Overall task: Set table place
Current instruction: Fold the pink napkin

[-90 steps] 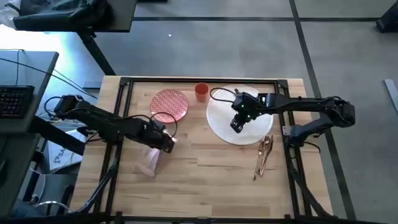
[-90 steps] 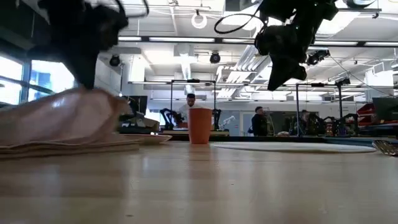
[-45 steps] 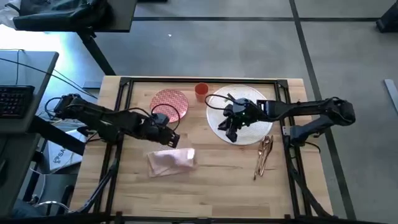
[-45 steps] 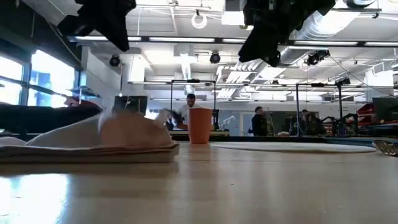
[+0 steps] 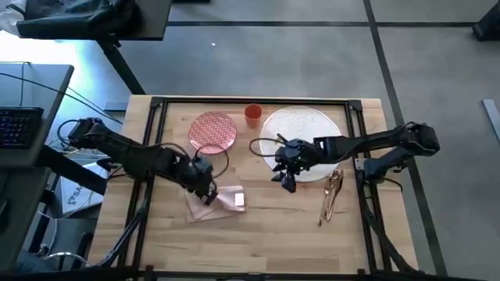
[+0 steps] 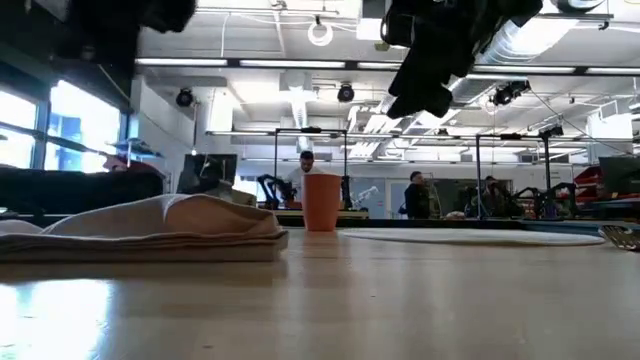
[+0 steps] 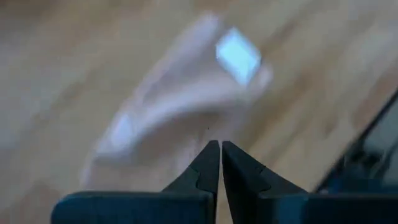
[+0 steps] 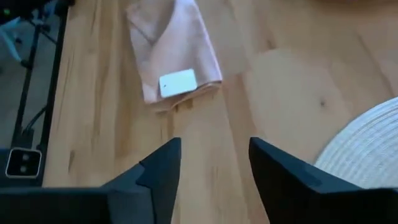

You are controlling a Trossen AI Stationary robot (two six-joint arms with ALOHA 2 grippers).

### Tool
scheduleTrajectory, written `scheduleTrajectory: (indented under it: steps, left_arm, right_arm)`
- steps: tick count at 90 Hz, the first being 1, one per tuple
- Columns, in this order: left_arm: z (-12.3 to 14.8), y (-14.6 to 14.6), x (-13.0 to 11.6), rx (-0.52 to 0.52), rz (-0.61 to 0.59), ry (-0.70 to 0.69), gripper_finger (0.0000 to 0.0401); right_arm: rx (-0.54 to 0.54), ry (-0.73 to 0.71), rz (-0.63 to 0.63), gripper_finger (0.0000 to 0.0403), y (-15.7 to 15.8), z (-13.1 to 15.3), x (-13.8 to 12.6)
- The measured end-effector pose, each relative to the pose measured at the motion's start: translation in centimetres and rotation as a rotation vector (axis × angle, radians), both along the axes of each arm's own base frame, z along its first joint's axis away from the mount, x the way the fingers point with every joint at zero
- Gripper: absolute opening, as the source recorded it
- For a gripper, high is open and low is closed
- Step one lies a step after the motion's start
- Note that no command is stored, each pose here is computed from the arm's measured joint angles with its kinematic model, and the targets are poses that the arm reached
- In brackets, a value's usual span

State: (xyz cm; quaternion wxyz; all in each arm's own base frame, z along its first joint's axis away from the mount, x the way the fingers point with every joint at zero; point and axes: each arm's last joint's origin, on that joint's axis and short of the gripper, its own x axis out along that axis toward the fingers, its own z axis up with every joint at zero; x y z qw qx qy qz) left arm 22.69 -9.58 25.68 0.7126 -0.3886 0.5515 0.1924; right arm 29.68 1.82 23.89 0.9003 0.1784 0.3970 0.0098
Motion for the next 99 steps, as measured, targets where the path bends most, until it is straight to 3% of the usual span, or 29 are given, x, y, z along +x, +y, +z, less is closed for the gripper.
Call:
scheduleTrajectory:
  steps: [11,27,46,65,85,99]
  left_arm:
    - [-2.5,-1.7,-1.1,-0.101,-0.006,0.048,0.0053]
    - [-4.8,-3.0,-1.6,-0.067,-0.178,-0.052,0.0104]
    - [-6.0,-3.8,-1.7,0.141,-0.724,-0.128,0.0119]
    - [-8.6,-4.1,-1.3,0.244,-1.02,-0.036,0.0119]
    - [-11.8,-4.3,-0.5,0.223,-1.057,0.102,0.0111]
    - [-11.9,-4.2,0.2,0.219,-1.002,0.135,0.0062]
  right_arm:
    - [0.017,0.003,-0.013,0.0172,0.2,0.0,0.0]
    - [0.024,0.03,-0.007,0.0172,0.2,-0.2,-0.2]
    - [0.076,0.066,0.006,0.0172,0.3,-0.3,-0.4]
    - [0.155,0.09,-0.079,0.0171,0.3,-0.3,-0.4]
    - [0.204,0.102,-0.13,0.0171,0.3,-0.3,-0.4]
    - [0.212,0.104,-0.137,0.0171,0.4,-0.3,-0.4]
